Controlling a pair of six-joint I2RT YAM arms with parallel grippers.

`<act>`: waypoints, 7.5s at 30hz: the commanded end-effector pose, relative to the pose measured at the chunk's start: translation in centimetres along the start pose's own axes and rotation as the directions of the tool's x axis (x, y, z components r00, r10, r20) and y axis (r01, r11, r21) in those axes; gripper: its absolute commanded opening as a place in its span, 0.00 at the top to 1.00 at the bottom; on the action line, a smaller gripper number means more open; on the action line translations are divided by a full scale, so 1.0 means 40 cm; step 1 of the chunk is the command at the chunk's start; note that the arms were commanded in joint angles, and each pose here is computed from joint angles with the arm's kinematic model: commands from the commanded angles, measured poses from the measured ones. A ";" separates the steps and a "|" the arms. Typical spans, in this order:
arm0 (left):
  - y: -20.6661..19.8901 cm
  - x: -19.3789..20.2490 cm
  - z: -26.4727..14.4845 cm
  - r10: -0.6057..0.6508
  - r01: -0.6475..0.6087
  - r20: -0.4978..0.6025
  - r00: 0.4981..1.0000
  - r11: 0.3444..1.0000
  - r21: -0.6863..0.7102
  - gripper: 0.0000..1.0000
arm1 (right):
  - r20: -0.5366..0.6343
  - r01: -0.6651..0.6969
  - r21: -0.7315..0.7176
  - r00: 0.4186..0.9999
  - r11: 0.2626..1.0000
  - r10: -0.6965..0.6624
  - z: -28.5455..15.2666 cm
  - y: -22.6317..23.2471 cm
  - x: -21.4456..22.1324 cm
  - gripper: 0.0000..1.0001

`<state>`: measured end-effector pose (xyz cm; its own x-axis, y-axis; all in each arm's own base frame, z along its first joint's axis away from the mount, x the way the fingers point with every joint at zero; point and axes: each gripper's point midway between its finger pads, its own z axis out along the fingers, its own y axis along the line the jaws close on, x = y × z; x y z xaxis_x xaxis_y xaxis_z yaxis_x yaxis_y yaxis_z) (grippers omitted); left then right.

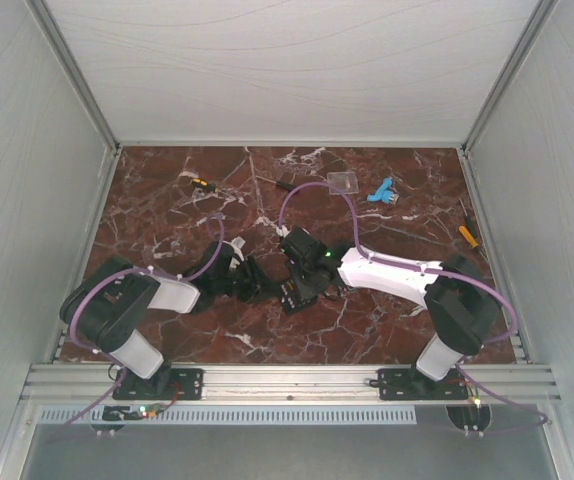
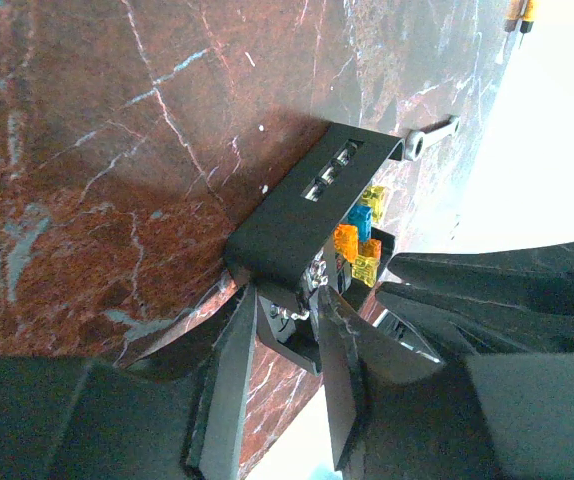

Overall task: Snap on the fuse box
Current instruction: Install the fuse at the fuse box base.

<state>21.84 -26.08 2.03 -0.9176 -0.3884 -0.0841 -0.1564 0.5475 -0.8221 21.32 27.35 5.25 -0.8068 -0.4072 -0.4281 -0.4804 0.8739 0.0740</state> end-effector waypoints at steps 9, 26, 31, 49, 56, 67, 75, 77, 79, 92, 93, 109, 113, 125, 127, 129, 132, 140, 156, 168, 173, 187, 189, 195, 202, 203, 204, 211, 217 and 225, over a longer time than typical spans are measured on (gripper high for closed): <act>-0.037 -0.013 0.001 0.009 -0.009 0.007 1.000 0.998 0.061 0.68 | 0.042 0.013 -0.005 0.999 1.000 -0.012 -0.017 0.019 -0.053 0.86; -0.038 -0.011 0.002 0.010 -0.010 0.003 1.000 0.998 0.063 0.68 | -0.041 0.018 -0.022 0.999 1.000 -0.019 0.017 0.029 -0.015 0.94; -0.038 -0.012 0.003 0.010 -0.010 0.003 1.000 0.998 0.063 0.68 | -0.078 0.022 -0.021 0.997 1.000 -0.024 0.024 0.028 0.005 0.98; -0.033 -0.010 0.005 0.005 -0.005 -0.001 1.000 0.998 0.055 0.68 | -0.160 -0.018 0.066 0.987 0.998 0.028 0.031 -0.058 0.080 1.00; -0.032 -0.009 0.006 0.001 -0.001 -0.003 1.000 0.998 0.056 0.68 | -0.190 0.002 0.033 0.982 0.999 0.004 0.045 -0.037 0.090 1.00; -0.031 -0.008 0.004 0.000 0.000 -0.003 1.000 0.998 0.055 0.68 | -0.228 0.046 0.046 0.973 0.998 -0.034 0.078 -0.036 0.092 1.00; -0.031 -0.007 0.004 -0.001 0.002 -0.005 1.000 0.998 0.055 0.69 | -0.264 0.062 0.057 0.963 0.996 -0.044 0.062 -0.046 0.143 1.00; -0.032 -0.007 0.003 -0.001 0.001 -0.003 1.000 0.998 0.056 0.69 | -0.276 0.060 0.063 0.960 0.996 -0.041 0.059 -0.053 0.161 1.00; -0.031 -0.008 0.002 -0.001 0.001 -0.001 1.000 0.998 0.055 0.69 | -0.296 0.061 0.070 0.954 0.996 -0.038 0.061 -0.061 0.181 1.00; -0.032 -0.008 -0.004 0.000 0.000 0.007 1.000 0.999 0.051 0.69 | -0.279 0.078 0.088 0.959 0.993 -0.050 0.055 -0.064 0.157 1.00; -0.033 -0.009 -0.004 0.003 -0.003 0.007 1.000 0.999 0.052 0.69 | -0.300 0.078 0.094 0.953 0.992 -0.047 0.056 -0.072 0.177 1.00; -0.037 -0.011 0.002 0.009 -0.009 -0.001 1.000 0.999 0.052 0.69 | -0.394 0.111 0.151 0.918 0.982 -0.043 0.092 -0.120 0.255 1.00; -0.038 -0.012 -0.003 0.008 -0.009 0.005 1.000 0.999 0.051 0.69 | -0.359 0.135 0.147 0.930 0.980 -0.074 0.101 -0.113 0.191 1.00; -0.043 -0.008 -0.014 0.015 -0.016 0.013 1.000 0.998 0.062 0.68 | -0.108 0.130 0.040 0.986 0.991 -0.125 -0.023 0.003 0.001 0.77; -0.046 -0.008 -0.017 0.018 -0.019 0.014 1.000 0.998 0.064 0.67 | -0.084 0.121 0.031 0.989 0.992 -0.118 -0.037 0.011 -0.018 0.75; -0.046 -0.007 -0.019 0.020 -0.021 0.011 1.000 0.998 0.064 0.67 | -0.069 0.111 0.032 0.992 0.993 -0.109 -0.046 0.013 -0.029 0.74; -0.046 -0.003 -0.020 0.021 -0.021 0.004 1.000 0.998 0.065 0.66 | -0.073 0.104 0.054 0.992 0.993 -0.100 -0.049 0.005 -0.030 0.73; -0.047 0.010 -0.013 0.047 -0.045 -0.032 0.998 0.998 0.054 0.62 | -0.125 0.102 0.084 0.988 0.991 -0.091 -0.035 -0.018 -0.008 0.84; -0.056 0.013 0.007 0.071 -0.068 -0.061 0.996 0.997 0.042 0.59 | -0.175 0.105 0.042 0.980 0.994 -0.096 -0.009 0.002 0.010 0.93; -0.054 0.014 0.015 0.071 -0.068 -0.075 0.995 0.997 0.037 0.59 | -0.272 0.111 0.057 0.958 0.992 -0.092 0.013 -0.017 0.062 1.00; -0.052 0.015 0.017 0.067 -0.065 -0.078 0.995 0.997 0.033 0.59 | -0.341 0.124 0.042 0.935 0.991 -0.102 0.026 -0.018 0.105 1.00; -0.049 0.017 0.019 0.064 -0.061 -0.083 0.995 0.998 0.034 0.60 | -0.365 0.148 0.025 0.922 0.989 -0.129 0.087 -0.006 0.119 1.00; -0.048 0.018 0.018 0.064 -0.061 -0.082 0.995 0.998 0.035 0.60 | -0.367 0.152 0.019 0.920 0.988 -0.135 0.094 -0.002 0.117 1.00; -0.048 0.018 0.016 0.063 -0.060 -0.080 0.995 0.998 0.034 0.60 | -0.411 0.150 0.023 0.903 0.988 -0.127 0.113 -0.006 0.147 1.00; -0.048 0.020 0.016 0.065 -0.062 -0.080 0.995 0.997 0.037 0.60 | -0.431 0.147 0.050 0.896 0.988 -0.111 0.140 -0.029 0.175 1.00; -0.049 0.019 0.015 0.064 -0.062 -0.078 0.995 0.997 0.037 0.60 | -0.422 0.148 0.048 0.899 0.988 -0.114 0.145 -0.026 0.169 1.00; -0.048 0.020 0.015 0.064 -0.061 -0.080 0.995 0.997 0.037 0.60 | -0.412 0.148 0.045 0.904 0.988 -0.116 0.149 -0.022 0.161 1.00; -0.046 0.021 0.013 0.060 -0.057 -0.075 0.995 0.998 0.037 0.60 | -0.410 0.147 0.037 0.904 0.988 -0.119 0.197 -0.017 0.153 1.00; -0.050 0.020 0.007 0.062 -0.059 -0.064 0.996 0.997 0.043 0.60 | -0.346 0.151 -0.003 0.927 0.989 -0.143 0.158 -0.002 0.114 1.00; -0.053 0.018 0.003 0.065 -0.062 -0.054 0.996 0.997 0.048 0.60 | -0.145 0.126 -0.042 0.981 0.991 -0.131 -0.029 0.021 -0.007 0.93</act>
<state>21.09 -27.03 2.33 -0.9476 -0.3098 -0.0779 -0.1171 0.5638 -0.8175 20.20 26.76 4.56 -0.7929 -0.5733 -0.2064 -0.5896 0.8074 0.0223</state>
